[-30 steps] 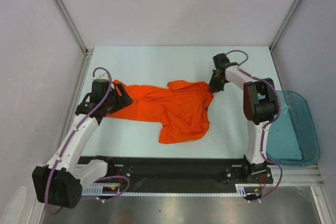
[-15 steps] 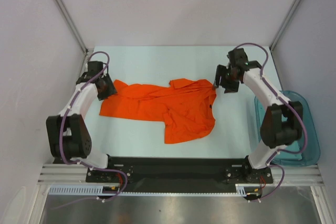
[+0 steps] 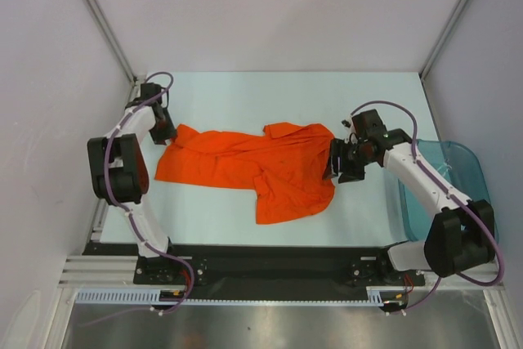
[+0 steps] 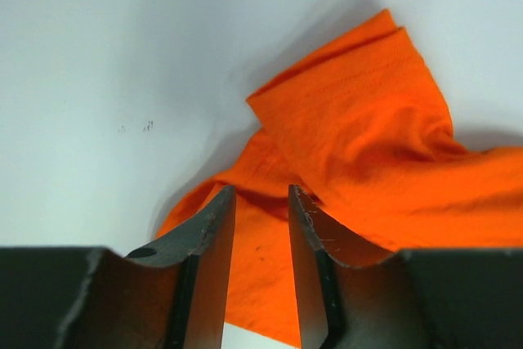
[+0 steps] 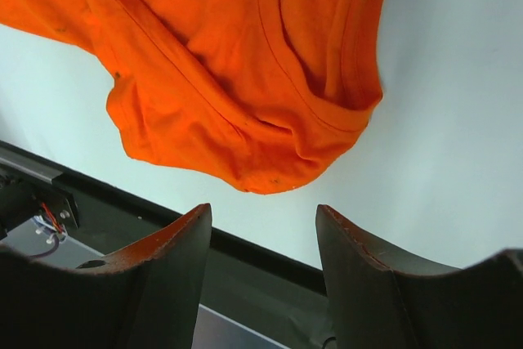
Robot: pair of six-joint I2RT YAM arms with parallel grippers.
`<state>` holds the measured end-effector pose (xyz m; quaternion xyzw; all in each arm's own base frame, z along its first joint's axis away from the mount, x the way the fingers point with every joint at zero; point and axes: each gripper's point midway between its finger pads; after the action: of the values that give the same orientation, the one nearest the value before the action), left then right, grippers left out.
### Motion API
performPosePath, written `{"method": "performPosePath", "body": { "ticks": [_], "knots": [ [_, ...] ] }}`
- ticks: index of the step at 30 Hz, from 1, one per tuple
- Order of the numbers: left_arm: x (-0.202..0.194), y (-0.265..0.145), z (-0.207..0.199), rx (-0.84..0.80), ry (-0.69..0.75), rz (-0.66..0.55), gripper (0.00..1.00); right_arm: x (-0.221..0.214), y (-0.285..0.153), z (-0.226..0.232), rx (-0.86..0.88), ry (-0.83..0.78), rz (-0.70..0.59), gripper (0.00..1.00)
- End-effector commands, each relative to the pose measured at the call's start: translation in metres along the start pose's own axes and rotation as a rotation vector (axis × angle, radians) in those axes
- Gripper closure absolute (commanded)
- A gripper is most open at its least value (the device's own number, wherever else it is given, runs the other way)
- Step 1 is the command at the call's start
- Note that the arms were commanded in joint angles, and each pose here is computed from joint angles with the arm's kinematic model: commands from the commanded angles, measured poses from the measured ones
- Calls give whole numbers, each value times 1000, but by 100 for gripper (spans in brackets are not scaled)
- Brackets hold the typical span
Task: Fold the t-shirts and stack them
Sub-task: Flatten the tshirt out
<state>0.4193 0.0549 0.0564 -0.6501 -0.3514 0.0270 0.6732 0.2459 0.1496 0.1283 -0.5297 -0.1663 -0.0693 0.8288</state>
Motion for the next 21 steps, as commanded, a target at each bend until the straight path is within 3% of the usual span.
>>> {"method": "performPosePath", "body": {
  "ticks": [1,18,21],
  "knots": [
    [12,3,2,40,-3,-6,62,-2,5,4,40,9,29,40],
    [-2,30,9,88,2,49,62,13,23,10,94,17,42,41],
    [-1,29,12,98,1,42,67,11,24,12,98,17,50,41]
  ]
}}
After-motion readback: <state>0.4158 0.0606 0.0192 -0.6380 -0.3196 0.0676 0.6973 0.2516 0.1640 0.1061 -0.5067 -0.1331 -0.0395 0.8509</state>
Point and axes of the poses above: each gripper's point midway between its finger pads, its own y axis out along the fingers, its own z axis along the line the jaws close on, x = y × z, and after that the axes turned 8 degrees about -y, right-handed
